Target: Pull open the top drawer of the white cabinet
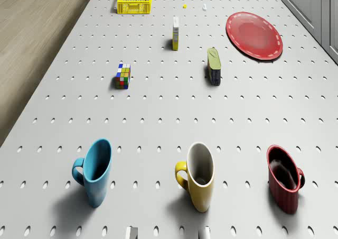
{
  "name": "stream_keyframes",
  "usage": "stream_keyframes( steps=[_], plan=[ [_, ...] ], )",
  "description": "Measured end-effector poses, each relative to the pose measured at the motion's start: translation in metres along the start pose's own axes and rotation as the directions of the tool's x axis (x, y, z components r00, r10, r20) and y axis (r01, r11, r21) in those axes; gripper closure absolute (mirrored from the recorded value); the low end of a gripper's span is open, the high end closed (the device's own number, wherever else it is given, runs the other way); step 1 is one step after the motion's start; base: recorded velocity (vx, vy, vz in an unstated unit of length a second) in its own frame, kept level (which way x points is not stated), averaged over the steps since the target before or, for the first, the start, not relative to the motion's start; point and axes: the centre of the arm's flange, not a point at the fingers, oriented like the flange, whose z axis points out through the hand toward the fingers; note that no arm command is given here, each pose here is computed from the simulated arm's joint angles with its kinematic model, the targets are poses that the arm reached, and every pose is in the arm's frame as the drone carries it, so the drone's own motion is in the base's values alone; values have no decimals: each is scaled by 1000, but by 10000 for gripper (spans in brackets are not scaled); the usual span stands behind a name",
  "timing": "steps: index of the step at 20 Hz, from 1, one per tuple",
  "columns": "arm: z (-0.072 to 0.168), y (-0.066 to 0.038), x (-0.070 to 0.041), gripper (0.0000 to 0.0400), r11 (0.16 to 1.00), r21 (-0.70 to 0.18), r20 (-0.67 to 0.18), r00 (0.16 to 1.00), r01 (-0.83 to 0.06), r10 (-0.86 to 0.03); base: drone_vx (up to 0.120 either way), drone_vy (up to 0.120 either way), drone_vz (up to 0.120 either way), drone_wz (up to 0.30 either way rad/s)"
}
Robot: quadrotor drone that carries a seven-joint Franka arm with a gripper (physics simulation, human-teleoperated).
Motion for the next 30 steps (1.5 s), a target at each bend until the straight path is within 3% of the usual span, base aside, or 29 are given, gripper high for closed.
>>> stream_keyframes(
  steps=[4, 10, 11, 12, 15, 18, 23, 30],
  plan=[
    [-30, 3, -2, 68, 1000, 2, -2, 1000, 0, 0, 20, -50, 0, 0],
    [-66, 1, -1, 89, 1000, 6, -6, 1000, 0, 0, 120, -120, 0, 0],
    [-71, 2, 0, 90, 1000, 17, 5, 1000, -1, 1, 120, -120, 0, 0],
    [-74, 10, 9, 90, 994, 109, 98, 995, -9, -2, 120, -120, 0, 0],
    [-63, 41, 41, 87, 903, 418, 414, 906, -98, -93, 120, -120, 13, 0],
    [-42, 58, 59, 88, 772, 593, 591, 775, -227, -225, 120, -120, 120, 0],
    [-15, 67, 69, 91, 619, 688, 686, 620, -380, -381, 120, -120, 120, 0],
    [0, 69, 71, 94, 534, 706, 705, 535, -464, -467, 120, -120, 120, 0]
  ],
)
